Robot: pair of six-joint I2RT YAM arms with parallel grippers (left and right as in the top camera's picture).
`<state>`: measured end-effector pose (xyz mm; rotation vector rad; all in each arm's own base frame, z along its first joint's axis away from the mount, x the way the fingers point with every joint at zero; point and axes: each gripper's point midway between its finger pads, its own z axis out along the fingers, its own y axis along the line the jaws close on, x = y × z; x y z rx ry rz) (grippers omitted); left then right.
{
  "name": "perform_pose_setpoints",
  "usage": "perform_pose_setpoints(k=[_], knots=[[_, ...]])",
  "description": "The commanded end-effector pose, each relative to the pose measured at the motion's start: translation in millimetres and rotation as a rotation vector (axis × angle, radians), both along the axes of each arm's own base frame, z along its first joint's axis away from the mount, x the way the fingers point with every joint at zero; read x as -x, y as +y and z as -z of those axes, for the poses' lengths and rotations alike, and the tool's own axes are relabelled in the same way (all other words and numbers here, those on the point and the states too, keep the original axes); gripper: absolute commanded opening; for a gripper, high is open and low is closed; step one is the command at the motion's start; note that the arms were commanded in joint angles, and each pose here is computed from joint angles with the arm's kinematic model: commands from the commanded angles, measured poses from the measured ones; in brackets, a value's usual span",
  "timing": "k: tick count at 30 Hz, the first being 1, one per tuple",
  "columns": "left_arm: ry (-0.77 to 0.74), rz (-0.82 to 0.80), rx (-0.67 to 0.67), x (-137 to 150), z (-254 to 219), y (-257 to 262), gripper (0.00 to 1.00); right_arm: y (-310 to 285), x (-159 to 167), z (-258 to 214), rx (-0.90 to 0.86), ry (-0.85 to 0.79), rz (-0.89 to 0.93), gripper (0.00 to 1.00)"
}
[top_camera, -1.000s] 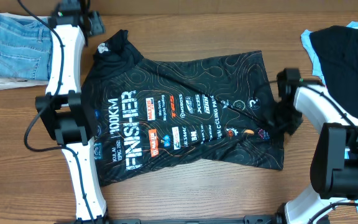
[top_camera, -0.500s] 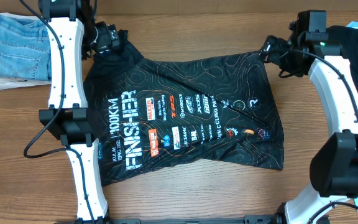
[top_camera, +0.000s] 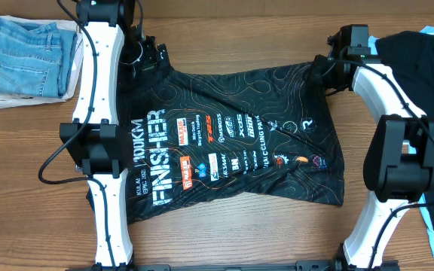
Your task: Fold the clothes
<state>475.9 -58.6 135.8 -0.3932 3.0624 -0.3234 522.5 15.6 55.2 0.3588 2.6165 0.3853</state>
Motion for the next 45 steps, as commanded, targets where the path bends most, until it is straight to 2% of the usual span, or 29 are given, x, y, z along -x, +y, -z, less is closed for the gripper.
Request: perform_pose_setpoints(k=[1,11,19,30,39,40,42,43,45], knots=[[0.01,0.021,0.008,2,3,-9,1.0,5,-7,9,-0.021,-0.005,0.007,0.04],[0.036,0.03,0.009,6,9,-14,1.0,12,-15,48,-0.024,0.013,-0.006,0.04],[0.082,0.032,0.006,14,20,-16,1.0,6,-21,57,0.002,-0.003,0.009,0.04],[0.083,0.035,-0.002,14,20,-16,1.0,-59,-15,92,0.241,0.056,0.171,0.04],[0.082,0.039,-0.015,14,21,-14,1.0,-104,-19,83,0.249,0.039,0.257,0.04],[0.081,0.039,-0.021,14,21,-13,1.0,-105,-18,82,0.249,0.043,0.26,0.05],[0.08,0.038,-0.036,14,21,-11,1.0,-109,-19,74,0.249,0.058,0.264,0.16],[0.079,0.038,-0.046,13,22,-9,1.0,-109,-21,68,0.249,0.062,0.263,0.23],[0.073,0.037,-0.063,12,22,-6,1.0,-110,-28,48,0.249,0.064,0.262,0.44]])
